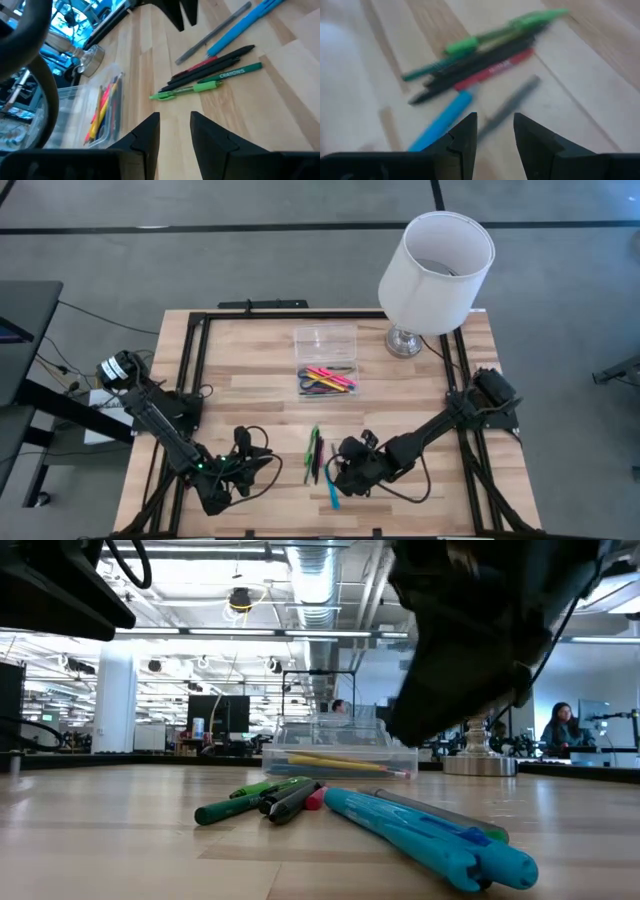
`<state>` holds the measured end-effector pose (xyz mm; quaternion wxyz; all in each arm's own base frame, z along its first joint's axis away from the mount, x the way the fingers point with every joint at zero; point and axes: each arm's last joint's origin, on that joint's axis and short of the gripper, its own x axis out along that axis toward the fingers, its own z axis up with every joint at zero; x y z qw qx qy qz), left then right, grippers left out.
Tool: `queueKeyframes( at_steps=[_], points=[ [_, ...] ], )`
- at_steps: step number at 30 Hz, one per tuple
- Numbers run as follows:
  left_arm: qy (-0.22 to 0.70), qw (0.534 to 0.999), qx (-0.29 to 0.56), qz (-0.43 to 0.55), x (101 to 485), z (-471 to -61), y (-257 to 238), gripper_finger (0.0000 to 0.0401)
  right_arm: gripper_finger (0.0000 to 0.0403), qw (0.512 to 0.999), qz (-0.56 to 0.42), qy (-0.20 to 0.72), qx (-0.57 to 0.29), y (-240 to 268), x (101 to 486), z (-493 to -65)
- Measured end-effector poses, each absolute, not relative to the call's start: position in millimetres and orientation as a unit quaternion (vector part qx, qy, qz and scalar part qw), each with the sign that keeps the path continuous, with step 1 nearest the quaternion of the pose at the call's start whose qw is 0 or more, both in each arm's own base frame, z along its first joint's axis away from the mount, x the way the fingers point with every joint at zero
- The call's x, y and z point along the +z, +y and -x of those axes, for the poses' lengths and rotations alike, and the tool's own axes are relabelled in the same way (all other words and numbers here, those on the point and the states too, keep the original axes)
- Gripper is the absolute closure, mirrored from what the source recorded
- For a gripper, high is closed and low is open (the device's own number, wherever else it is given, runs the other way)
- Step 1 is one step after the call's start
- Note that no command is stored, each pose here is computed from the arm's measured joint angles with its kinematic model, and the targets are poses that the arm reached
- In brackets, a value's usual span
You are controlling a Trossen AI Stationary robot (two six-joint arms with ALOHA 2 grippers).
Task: Pick & place school supplies into a supply box
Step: Put the grey pen into the supply box
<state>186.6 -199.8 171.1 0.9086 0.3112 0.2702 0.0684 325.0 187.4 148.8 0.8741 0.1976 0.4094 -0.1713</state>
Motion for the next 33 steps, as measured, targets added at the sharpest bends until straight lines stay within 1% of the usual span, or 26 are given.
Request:
queueKeyframes(
  at_steps=[2, 7, 19, 33],
  points=[
    [0.272, 0.911, 0.067, -0.304, 171, -187, -200, 0.0299, 0.0282, 0.877, -0.208, 0.4, -0.165, 190, 145, -330],
    [0.274, 0.914, 0.069, -0.291, 170, -186, -200, 0.0299, 0.0282, 0.866, -0.209, 0.426, -0.161, 189, 129, -333],
    [0.28, 0.912, 0.065, -0.292, 170, -186, -199, 0.0299, 0.0282, 0.862, -0.202, 0.429, -0.177, 187, 129, -331],
    [0.28, 0.912, 0.064, -0.293, 170, -186, -199, 0.0299, 0.0282, 0.866, -0.202, 0.422, -0.176, 186, 123, -327]
  ],
)
